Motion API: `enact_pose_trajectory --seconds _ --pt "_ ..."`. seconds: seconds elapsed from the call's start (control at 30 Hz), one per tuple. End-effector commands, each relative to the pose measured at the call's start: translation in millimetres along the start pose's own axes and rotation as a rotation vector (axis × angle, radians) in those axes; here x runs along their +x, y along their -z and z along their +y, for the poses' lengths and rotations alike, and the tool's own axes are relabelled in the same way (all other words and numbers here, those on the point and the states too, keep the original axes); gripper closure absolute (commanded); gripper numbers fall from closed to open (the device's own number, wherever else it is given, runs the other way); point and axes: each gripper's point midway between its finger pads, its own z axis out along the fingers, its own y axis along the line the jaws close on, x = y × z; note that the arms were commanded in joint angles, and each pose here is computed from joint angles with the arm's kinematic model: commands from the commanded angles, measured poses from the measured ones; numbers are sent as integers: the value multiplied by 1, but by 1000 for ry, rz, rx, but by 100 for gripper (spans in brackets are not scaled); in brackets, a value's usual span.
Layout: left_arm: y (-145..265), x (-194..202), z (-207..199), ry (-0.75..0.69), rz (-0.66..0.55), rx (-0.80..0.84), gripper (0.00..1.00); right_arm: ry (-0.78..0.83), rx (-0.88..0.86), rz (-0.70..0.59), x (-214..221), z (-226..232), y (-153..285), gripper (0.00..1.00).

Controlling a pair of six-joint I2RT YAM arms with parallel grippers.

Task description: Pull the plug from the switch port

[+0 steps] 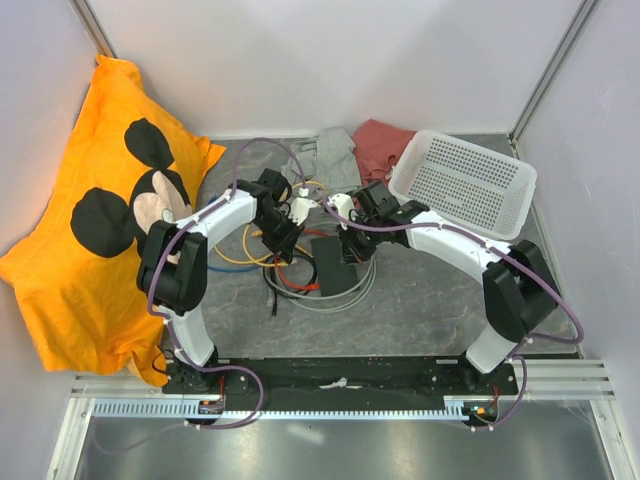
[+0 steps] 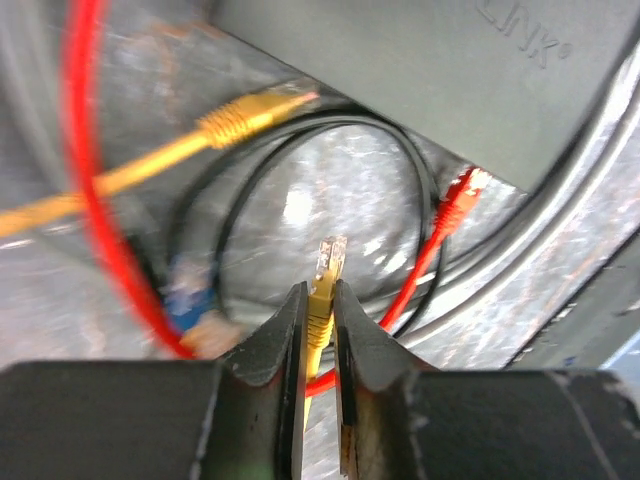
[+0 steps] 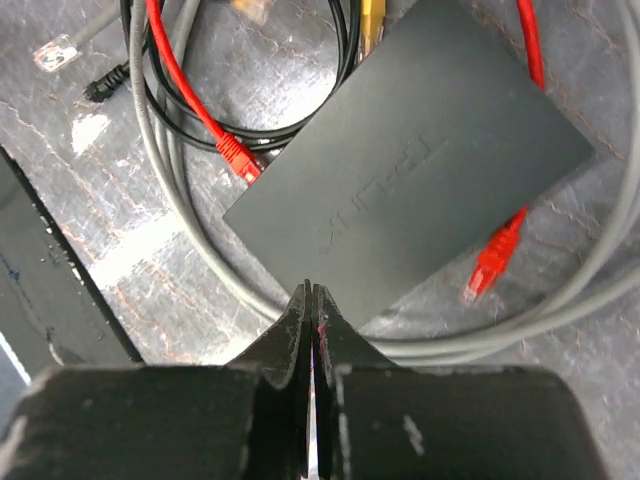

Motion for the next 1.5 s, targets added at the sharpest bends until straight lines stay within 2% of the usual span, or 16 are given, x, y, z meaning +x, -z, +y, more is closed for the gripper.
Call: enact_pose_trajectory --seconds 0.0,0.17,0.2,0.23,0.27,0.33,0.53,0.6,0.67,0.73,0.83,1.17,1.27,1.33,1.4,1.47 --pt "23 -9 16 -146 33 -64 98 41 13 30 -3 -6 -22 100" --pt "32 -7 34 -205 103 -135 96 33 38 69 7 -12 -39 100" --pt "34 -7 37 -194 102 -148 90 32 39 82 11 -12 -42 100" --pt "38 -9 40 -184 90 -162 75 32 44 83 12 -13 -43 100" --pt "40 -12 39 -169 71 -158 69 28 44 92 16 -12 -44 100" --pt "50 -24 27 -88 -24 -89 61 32 47 95 19 -11 -42 100" --pt "116 -78 -21 104 -322 199 53 40 63 106 30 -11 -36 100" --pt "134 -91 -12 122 -394 156 50 37 60 113 36 -10 -36 100" --pt "137 -89 9 137 -407 37 37 36 56 114 37 -9 -35 100" --pt "149 -93 28 110 -463 -89 1 40 58 110 37 -9 -34 100" --pt "142 -84 31 115 -450 -114 1 43 62 111 39 -10 -34 100" --pt "96 -40 70 244 -296 -249 1 40 54 115 42 -9 -35 100" --pt "86 -40 71 240 -301 -227 18 40 53 118 42 -9 -36 100" --pt "85 -42 72 241 -310 -224 66 38 53 120 43 -9 -37 100" --pt "88 -44 77 250 -312 -249 98 41 54 120 43 -8 -36 100" --pt "93 -44 81 245 -311 -283 98 42 55 119 44 -8 -36 100"
